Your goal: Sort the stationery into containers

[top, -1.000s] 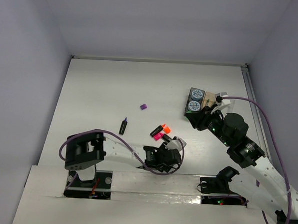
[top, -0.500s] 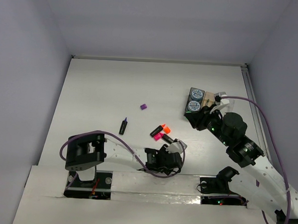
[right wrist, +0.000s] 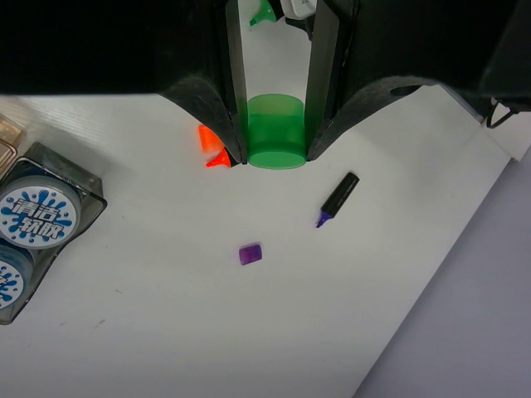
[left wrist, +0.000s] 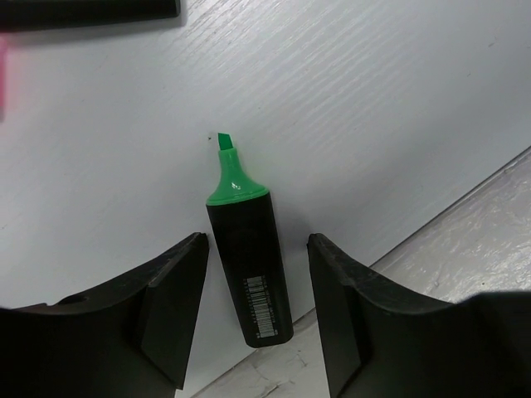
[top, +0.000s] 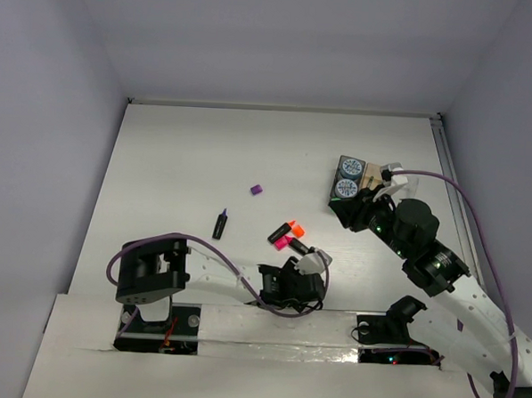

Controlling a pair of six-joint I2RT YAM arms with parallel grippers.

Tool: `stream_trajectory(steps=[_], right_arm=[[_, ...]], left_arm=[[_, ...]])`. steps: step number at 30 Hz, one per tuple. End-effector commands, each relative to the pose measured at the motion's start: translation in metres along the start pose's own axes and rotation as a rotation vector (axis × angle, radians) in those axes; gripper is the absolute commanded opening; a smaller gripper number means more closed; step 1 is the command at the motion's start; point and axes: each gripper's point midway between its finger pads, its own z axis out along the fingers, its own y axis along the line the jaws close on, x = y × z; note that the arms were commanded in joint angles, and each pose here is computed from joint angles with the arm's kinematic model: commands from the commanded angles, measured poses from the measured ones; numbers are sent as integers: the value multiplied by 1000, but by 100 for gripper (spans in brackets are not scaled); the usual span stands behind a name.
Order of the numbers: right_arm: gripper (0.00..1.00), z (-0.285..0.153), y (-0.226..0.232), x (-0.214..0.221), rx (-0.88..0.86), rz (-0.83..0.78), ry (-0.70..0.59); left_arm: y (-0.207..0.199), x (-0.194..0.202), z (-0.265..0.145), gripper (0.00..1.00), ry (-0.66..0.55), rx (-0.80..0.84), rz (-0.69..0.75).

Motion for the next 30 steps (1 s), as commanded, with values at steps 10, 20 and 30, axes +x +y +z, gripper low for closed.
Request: stream_trajectory(steps=[10,20,30], right_arm=[[19,-5,4,-23,-13,-17,-79],[19,-16,-1,-38,36,8,-135],[19,-19,26,-79,-59,20,-237]], left_arm=[[40,93,-2,28,298,-126,99],[31,17,-18,3,69,-68,12],[40,-130,-85,1,-450,270,-334]])
